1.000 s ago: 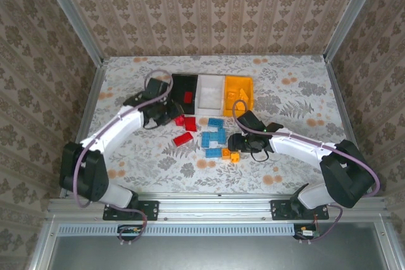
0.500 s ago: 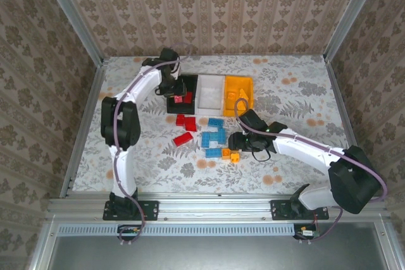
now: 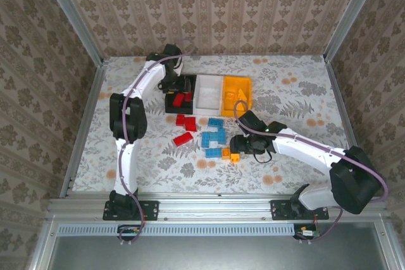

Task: Sort the legos into containers by color

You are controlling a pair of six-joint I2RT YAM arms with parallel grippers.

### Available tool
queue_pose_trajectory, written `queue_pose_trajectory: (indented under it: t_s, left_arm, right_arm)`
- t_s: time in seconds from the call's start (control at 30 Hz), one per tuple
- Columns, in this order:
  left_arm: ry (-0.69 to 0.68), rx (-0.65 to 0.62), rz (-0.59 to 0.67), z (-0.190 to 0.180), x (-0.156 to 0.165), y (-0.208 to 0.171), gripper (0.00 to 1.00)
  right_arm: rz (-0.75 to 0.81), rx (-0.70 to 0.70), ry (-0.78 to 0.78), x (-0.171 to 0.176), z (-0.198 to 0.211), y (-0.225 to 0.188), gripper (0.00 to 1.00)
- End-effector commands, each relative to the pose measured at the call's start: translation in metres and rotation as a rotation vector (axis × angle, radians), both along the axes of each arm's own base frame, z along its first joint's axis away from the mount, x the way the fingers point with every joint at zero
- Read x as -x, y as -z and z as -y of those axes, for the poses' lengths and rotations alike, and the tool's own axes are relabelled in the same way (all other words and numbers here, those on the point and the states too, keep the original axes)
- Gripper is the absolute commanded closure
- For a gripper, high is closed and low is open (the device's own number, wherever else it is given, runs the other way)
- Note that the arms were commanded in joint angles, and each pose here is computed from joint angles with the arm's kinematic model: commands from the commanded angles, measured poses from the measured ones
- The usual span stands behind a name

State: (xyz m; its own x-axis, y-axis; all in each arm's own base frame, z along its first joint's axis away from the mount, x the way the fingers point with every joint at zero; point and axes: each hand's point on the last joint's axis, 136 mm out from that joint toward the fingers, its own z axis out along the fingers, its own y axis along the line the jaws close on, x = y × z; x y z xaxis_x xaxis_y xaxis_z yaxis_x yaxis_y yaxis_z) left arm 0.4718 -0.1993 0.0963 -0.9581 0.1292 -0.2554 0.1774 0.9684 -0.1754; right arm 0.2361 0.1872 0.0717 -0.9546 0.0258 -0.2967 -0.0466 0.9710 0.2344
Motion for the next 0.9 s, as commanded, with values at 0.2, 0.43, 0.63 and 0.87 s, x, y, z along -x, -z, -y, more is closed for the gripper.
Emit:
queue_pose_trajectory:
  t_s: [0.2, 0.43, 0.63, 0.87]
  left_arm:
    - [-0.008, 0.051, 0.049, -0.010, 0.034, -0.051, 0.24]
    - [0.001, 0.114, 0.077, -0.013, 0.073, -0.072, 0.20]
    - [0.002, 0.146, 0.072, -0.019, 0.108, -0.074, 0.18]
    - [0.002, 0.165, 0.072, -0.025, 0.130, -0.079, 0.16]
  right_arm:
    - [-0.026, 0.043, -0.045, 0.012, -0.008, -0.007, 0.31]
    - [-0.061, 0.067, -0.054, 0.020, -0.009, 0.007, 0.32]
    - [-0.092, 0.082, -0.067, 0.021, -0.017, 0.022, 0.37]
    - [-0.091, 0.117, -0.058, 0.018, -0.013, 0.031, 0.45]
